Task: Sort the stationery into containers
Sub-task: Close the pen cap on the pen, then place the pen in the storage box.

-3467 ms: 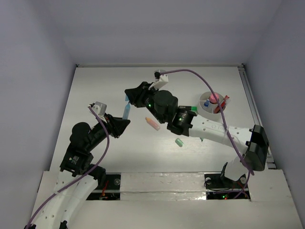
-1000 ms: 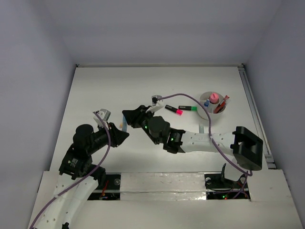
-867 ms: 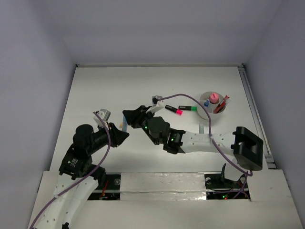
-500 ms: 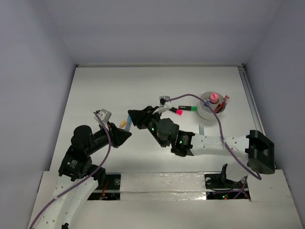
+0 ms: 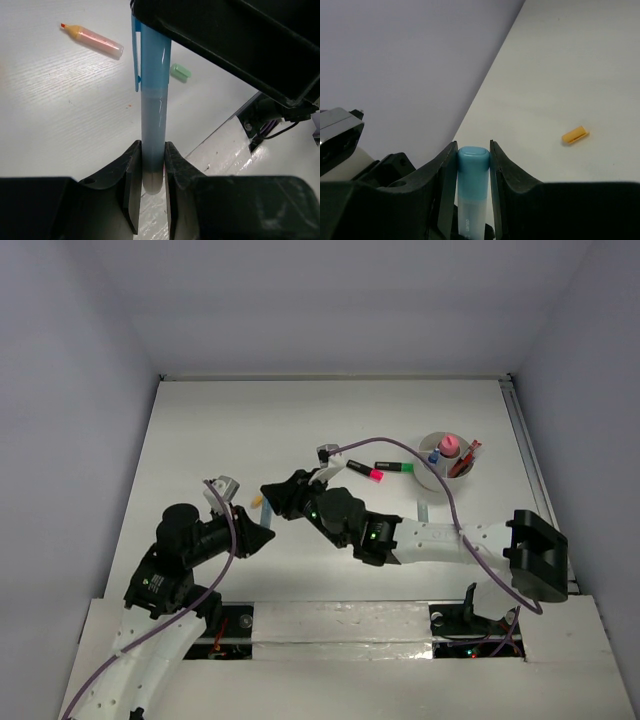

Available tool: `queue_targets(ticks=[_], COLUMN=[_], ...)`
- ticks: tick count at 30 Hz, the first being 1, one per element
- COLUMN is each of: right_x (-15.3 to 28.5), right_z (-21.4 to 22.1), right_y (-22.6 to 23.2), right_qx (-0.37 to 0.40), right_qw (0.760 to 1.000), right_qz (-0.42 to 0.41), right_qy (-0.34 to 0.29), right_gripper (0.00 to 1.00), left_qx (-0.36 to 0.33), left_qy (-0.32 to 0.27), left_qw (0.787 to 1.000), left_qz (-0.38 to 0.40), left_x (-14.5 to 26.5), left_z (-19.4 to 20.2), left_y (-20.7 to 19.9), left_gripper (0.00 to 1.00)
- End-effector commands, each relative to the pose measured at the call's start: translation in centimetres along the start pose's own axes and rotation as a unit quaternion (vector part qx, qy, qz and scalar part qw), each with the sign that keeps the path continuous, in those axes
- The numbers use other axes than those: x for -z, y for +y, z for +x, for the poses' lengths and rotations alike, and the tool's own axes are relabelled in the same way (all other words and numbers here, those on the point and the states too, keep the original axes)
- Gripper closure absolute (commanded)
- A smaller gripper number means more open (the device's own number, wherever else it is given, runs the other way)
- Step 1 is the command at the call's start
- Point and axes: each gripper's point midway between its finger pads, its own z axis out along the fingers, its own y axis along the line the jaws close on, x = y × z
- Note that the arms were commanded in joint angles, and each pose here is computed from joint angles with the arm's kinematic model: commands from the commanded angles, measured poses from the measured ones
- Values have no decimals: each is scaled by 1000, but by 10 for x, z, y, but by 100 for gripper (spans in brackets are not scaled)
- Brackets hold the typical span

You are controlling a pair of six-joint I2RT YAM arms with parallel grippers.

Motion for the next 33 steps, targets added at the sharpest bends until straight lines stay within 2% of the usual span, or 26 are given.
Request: queue_targets(ticks=[1,6,10,19,22,23,25,26,29,33], right_x=[82,112,118,90,78,74,59,54,33,18], right_z=[145,159,170,123,98,88,67,60,20,-38], right_y=[-43,-51,-47,-24,-29,-30,-40,-42,-55,-77], right_qx=[86,103,109,96,87,83,73,68,53,36], right_qw=[950,933,928,965,975,978,983,984,992,996], right_qz=[2,11,9,6,19,20,32,32,45,66], right_qy=[300,344,356,245,205,192,165,159,109,46], right_gripper=[100,100,100,100,100,100,100,100,100,100], left_qx=[-76,-74,-73,-74,-75,-75,-75,-76,-78,-79], left_qy=[-211,-212,-210,-211,-212,-214,-220,-223,-227,-227], left_qw=[974,974,975,975,974,974,972,972,971,970], left_qz=[4,-2,-2,2,9,10,13,14,15,17], left_x=[11,11,10,11,12,12,15,15,18,18], left_z=[-108,-109,-108,-108,-107,-108,-108,-108,-109,-109], left_y=[-20,-18,-17,-18,-21,-21,-23,-23,-25,-26], left_gripper=[100,100,100,100,99,89,77,67,53,45])
